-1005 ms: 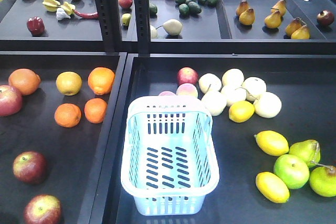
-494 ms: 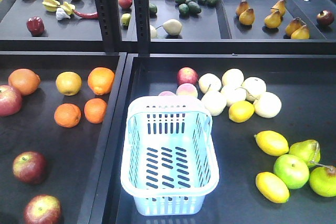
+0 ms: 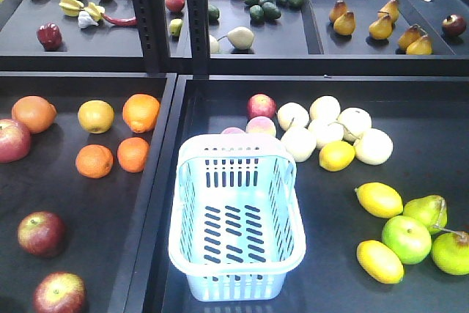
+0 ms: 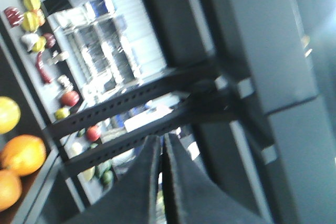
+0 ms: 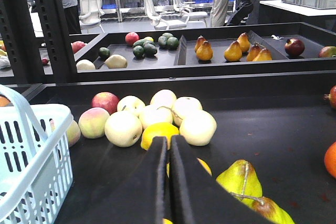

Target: Pick three apples into basket with both arms

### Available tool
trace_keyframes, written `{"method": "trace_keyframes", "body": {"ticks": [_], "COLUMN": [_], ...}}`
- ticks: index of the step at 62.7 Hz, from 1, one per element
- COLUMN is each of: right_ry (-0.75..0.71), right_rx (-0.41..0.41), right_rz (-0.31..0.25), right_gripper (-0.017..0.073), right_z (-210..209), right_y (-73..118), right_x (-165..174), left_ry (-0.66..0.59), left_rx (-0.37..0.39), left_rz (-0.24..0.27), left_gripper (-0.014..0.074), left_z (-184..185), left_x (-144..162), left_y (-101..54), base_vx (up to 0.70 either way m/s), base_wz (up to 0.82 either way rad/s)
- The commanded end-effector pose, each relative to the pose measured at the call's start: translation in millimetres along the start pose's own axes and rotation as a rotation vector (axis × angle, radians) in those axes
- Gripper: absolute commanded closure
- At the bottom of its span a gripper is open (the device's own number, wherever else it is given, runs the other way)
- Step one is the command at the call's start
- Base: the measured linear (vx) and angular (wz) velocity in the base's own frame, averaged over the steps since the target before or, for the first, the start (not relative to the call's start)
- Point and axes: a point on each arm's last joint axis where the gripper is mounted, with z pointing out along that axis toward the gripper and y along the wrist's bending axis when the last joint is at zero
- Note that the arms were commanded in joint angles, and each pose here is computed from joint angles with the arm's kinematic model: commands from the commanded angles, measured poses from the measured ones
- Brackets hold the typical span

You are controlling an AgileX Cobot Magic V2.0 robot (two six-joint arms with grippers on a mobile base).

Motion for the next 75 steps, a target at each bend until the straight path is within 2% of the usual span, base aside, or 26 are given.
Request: {"method": "trace_keyframes", "body": {"ticks": [1,19,24,27,29,32,35,38,44,49,53,60,65,70,75], "right_ry": [-0.059,-0.059,-0.059,-0.059,-0.059,-0.059,-0.059,-0.059,-0.059,-0.059,-0.059,-0.059,-0.059,-0.059,-0.059], "right_rx": [0.000,0.000,0.000,0.000,0.000,0.000,0.000,0.000,0.000,0.000,0.000,0.000,0.000,0.000,0.000], "right_rz": [-0.007,-0.007,-0.007,-0.007,-0.007,-0.007,-0.007,-0.007,-0.007,-0.007,-0.007,-0.007,-0.007,-0.007,-0.007], "right_gripper": [0.0564,0.0564,0.0564,0.0564,0.0564,0.0564,0.0564,0.0564,0.0564,0.0564,0.0564,0.0564,0.0564,0.0564,0.0564], "right_z": [0.5,0.5,0.5,0.5,0.5,0.5,0.5,0.5,0.5,0.5,0.5,0.5,0.5,0.5,0.5], "right_y": [0.2,0.2,0.2,0.2,0.2,0.2,0.2,0.2,0.2,0.2,0.2,0.2,0.2,0.2,0.2], "right_x": [-2.0,-2.0,-2.0,-2.0,-2.0,-2.0,-2.0,-2.0,-2.0,-2.0,-2.0,-2.0,-2.0,-2.0,-2.0], "left_ry": [-0.088,-0.095,-0.094,-0.084,-0.074,-0.051,-0.032,-0.024,-0.043,-0.061,-0.067,-0.060,-0.049,-0.044,-0.041], "left_rx": [0.092,0.097,0.107,0.116,0.128,0.151,0.184,0.224,0.312,0.353,0.361,0.340,0.321,0.334,0.355], "left_rz": [-0.018,-0.019,-0.074,-0.142,-0.167,-0.158,-0.122,-0.060,0.096,0.212,0.286,0.378,0.410,0.447,0.511], "left_gripper": [0.0600,0.0600,0.0600,0.0600,0.0600,0.0600,0.0600,0.0600,0.0600,0.0600,0.0600,0.0600,0.0600,0.0600,0.0600], "left_z": [-1.3,-1.4,-1.4,-1.4,-1.4,-1.9,-3.2,-5.8,-12.8,-16.8,-17.9,-14.8,-10.8,-7.9,-3.0], "left_x": [-10.6,-11.3,-12.0,-12.7,-13.4,-14.6,-17.1,-20.8,-29.2,-33.8,-36.2,-38.3,-39.5,-41.2,-41.9], "left_y": [-15.7,-16.2,-18.4,-22.6,-27.5,-39.2,-54.4,-71.5,-103.0,-120.6,-130.4,-140.5,-146.0,-153.4,-159.9], "base_vx": [0.00,0.00,0.00,0.00,0.00,0.00,0.00,0.00,0.00,0.00,0.00,0.00,0.00,0.00,0.00], "base_wz": [0.00,0.00,0.00,0.00,0.00,0.00,0.00,0.00,0.00,0.00,0.00,0.00,0.00,0.00,0.00]}}
